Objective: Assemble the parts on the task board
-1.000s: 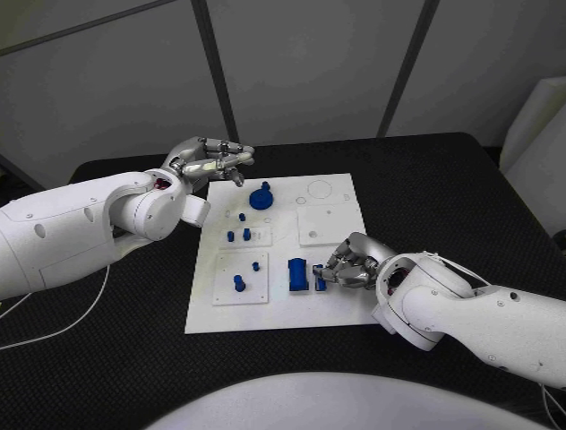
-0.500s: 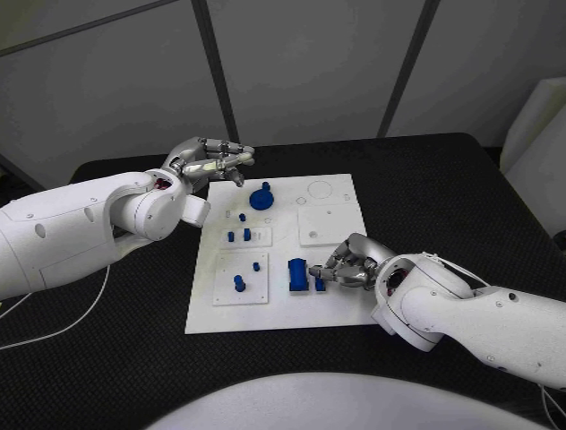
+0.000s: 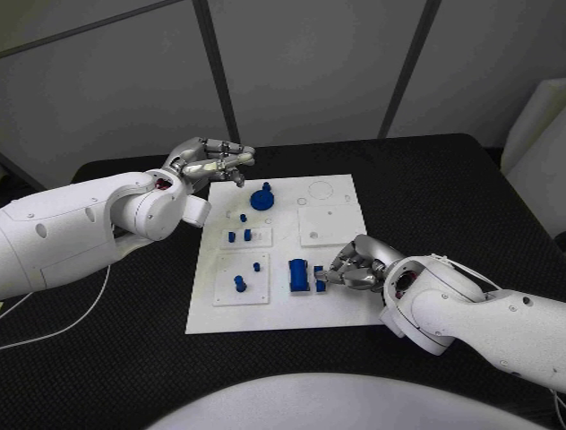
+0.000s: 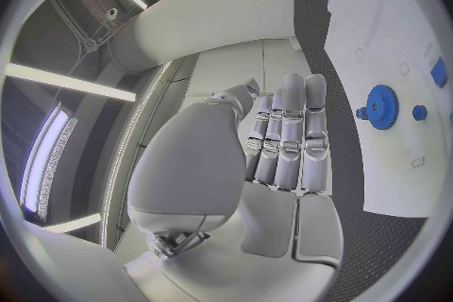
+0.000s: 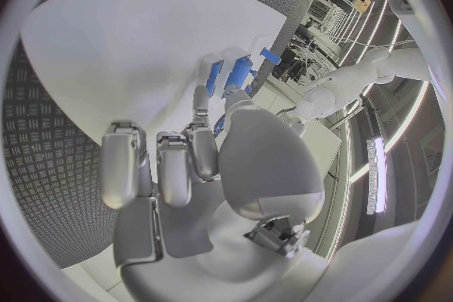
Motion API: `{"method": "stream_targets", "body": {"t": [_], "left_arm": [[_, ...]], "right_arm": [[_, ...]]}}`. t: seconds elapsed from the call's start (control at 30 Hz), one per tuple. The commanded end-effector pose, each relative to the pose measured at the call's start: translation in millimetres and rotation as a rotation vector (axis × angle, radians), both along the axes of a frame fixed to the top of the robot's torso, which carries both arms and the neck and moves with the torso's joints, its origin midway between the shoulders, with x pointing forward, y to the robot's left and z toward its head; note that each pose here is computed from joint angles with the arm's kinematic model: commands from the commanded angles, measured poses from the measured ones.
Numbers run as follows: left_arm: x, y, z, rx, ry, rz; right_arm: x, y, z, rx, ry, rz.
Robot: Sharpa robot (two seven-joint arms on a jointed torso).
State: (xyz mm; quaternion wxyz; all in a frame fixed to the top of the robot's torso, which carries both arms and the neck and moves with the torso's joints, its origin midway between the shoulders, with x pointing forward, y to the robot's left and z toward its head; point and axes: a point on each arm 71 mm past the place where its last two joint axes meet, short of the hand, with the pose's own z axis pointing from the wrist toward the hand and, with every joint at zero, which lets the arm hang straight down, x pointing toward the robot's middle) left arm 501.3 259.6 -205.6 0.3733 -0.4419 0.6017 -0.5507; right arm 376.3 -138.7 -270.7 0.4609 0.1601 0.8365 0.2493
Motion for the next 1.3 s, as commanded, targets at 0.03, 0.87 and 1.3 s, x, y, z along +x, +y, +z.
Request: {"method": "stream_targets", "body": {"t": [0.03,0.87,1.3], "left_arm": [[0.0,-0.7,1.5,-0.007,-0.003,-0.008],[0.5,-3.0,1.2,-0.009,-0.002,-0.012],[0.8,-1.8,1.0,-0.008,-0.003,-0.009]], "right_arm": [[-2.5,2.6,2.2,-0.003,-0.015,0.068],[6.6,5.6,-2.2,-0.078,-0.075,0.083],[5.4,5.5,2.8,-0.041,-0.119,0.086]]}}
